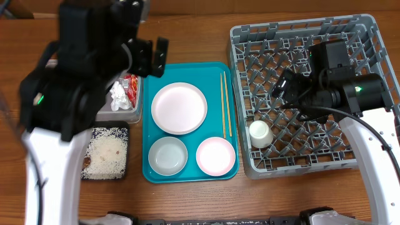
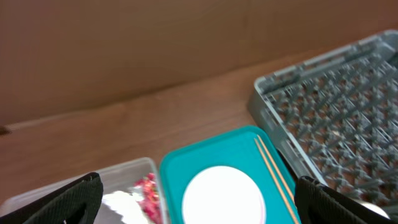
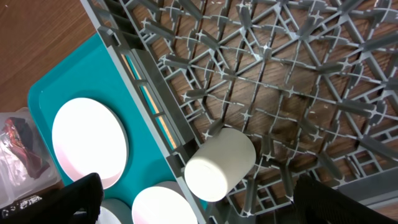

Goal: Sort waste into correct bins and load items into the dishwasher

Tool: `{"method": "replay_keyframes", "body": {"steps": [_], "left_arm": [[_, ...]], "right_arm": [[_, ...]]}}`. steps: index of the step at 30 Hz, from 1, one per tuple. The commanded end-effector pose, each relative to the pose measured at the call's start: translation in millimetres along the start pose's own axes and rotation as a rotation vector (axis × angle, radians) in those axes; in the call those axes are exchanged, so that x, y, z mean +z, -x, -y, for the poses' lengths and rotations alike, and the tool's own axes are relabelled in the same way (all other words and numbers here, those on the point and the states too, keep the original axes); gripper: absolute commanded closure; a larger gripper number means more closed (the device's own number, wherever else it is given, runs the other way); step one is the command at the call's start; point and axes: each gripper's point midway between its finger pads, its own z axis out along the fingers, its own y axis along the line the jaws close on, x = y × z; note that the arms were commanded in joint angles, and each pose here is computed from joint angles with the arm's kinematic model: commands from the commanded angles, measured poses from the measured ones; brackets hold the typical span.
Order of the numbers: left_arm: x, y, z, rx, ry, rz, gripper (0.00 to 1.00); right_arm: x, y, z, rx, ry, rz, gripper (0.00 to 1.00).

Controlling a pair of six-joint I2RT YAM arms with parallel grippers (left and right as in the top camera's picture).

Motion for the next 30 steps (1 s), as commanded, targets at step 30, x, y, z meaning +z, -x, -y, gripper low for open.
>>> {"method": "replay_keyframes", "body": {"steps": [30], "left_arm": [[-14,-154,-21,-0.008,0.135,0.528,0.00]], "right_arm": [[-7,6,-3,-0.002,0.012,0.030,0.00]]}}
